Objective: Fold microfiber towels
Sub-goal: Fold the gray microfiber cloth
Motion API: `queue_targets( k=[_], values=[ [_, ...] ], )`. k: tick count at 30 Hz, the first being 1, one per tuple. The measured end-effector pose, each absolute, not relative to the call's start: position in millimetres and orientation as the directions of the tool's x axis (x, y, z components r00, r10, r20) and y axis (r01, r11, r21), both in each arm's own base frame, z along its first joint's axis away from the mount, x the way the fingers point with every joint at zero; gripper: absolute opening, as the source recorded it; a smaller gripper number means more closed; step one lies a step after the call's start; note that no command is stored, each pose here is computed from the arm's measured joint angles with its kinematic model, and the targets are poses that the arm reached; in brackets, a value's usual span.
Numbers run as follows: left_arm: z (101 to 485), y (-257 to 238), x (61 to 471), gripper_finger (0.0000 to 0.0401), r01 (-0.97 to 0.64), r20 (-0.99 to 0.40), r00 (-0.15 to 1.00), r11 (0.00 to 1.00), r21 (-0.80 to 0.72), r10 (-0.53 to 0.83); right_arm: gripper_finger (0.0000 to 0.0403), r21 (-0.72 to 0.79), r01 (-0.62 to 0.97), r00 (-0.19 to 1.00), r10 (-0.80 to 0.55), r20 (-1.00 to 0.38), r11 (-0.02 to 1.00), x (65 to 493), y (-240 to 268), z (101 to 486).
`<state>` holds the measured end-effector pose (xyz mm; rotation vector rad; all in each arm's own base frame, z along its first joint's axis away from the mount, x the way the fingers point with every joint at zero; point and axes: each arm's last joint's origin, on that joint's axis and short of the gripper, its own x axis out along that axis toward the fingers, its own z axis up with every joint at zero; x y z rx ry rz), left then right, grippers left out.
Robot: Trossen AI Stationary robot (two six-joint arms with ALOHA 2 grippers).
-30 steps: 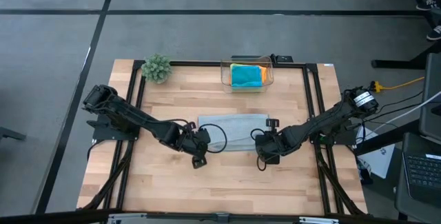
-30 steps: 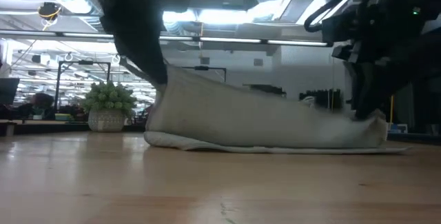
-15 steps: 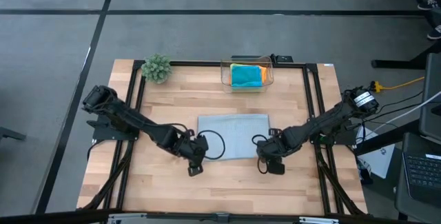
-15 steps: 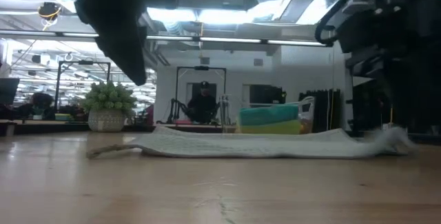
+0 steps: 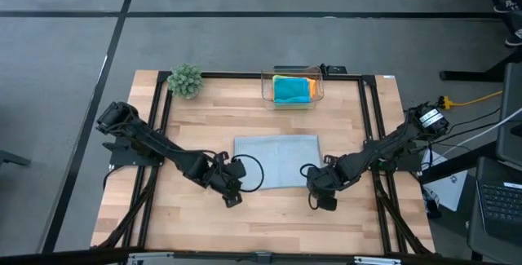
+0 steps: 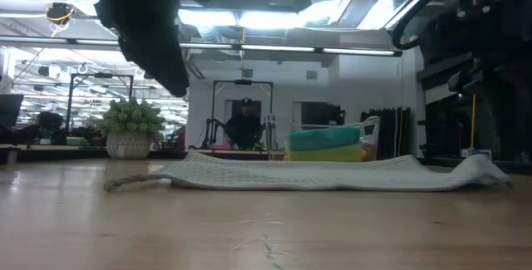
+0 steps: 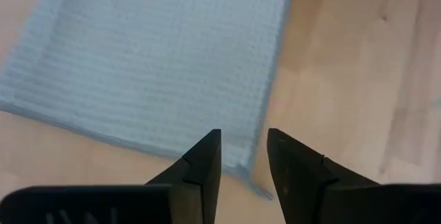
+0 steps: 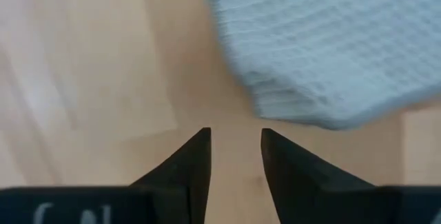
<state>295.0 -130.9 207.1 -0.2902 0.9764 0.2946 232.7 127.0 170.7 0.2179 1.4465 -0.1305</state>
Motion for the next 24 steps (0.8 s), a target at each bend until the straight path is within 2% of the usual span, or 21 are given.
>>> queue_targets(
  k=[2, 6, 9, 13, 17, 20, 24],
  values=[
    [207, -131, 295, 0.0112, -0.363, -0.846, 0.522, 0.925, -0.11, 0.105, 0.0126, 0.026, 0.249, 0.128, -0.006, -0.992, 0.968, 231, 126, 171],
    [207, -119, 299, 0.011, -0.396, -0.84, 0.522, 0.915, -0.082, 0.151, 0.012, -0.139, 0.238, 0.186, -0.186, -0.965, 0.961, 233, 117, 171],
    [208, -100, 305, 0.0106, -0.488, -0.842, 0.51, 0.865, -0.117, 0.173, 0.0117, -0.231, 0.256, 0.191, -0.283, -0.94, 0.939, 236, 103, 172],
    [204, -68, 307, 0.0105, -0.576, -0.909, 0.4, 0.804, -0.151, 0.115, 0.0116, -0.29, 0.304, 0.088, -0.33, -0.94, 0.907, 235, 82, 172],
    [198, -40, 300, 0.0105, -0.625, -0.953, 0.258, 0.779, -0.04, 0.157, 0.0116, -0.318, 0.346, 0.026, -0.348, -0.937, 0.883, 237, 61, 173],
    [197, -24, 301, 0.0105, -0.65, -0.959, 0.235, 0.759, -0.032, 0.16, 0.0116, -0.313, 0.385, 0.018, -0.346, -0.938, 0.868, 241, 48, 173],
    [196, -7, 301, 0.0101, -0.667, -0.973, 0.218, 0.739, -0.096, 0.07, 0.0116, -0.296, 0.407, 0.017, -0.331, -0.943, 0.864, 246, 29, 170]
  ],
)
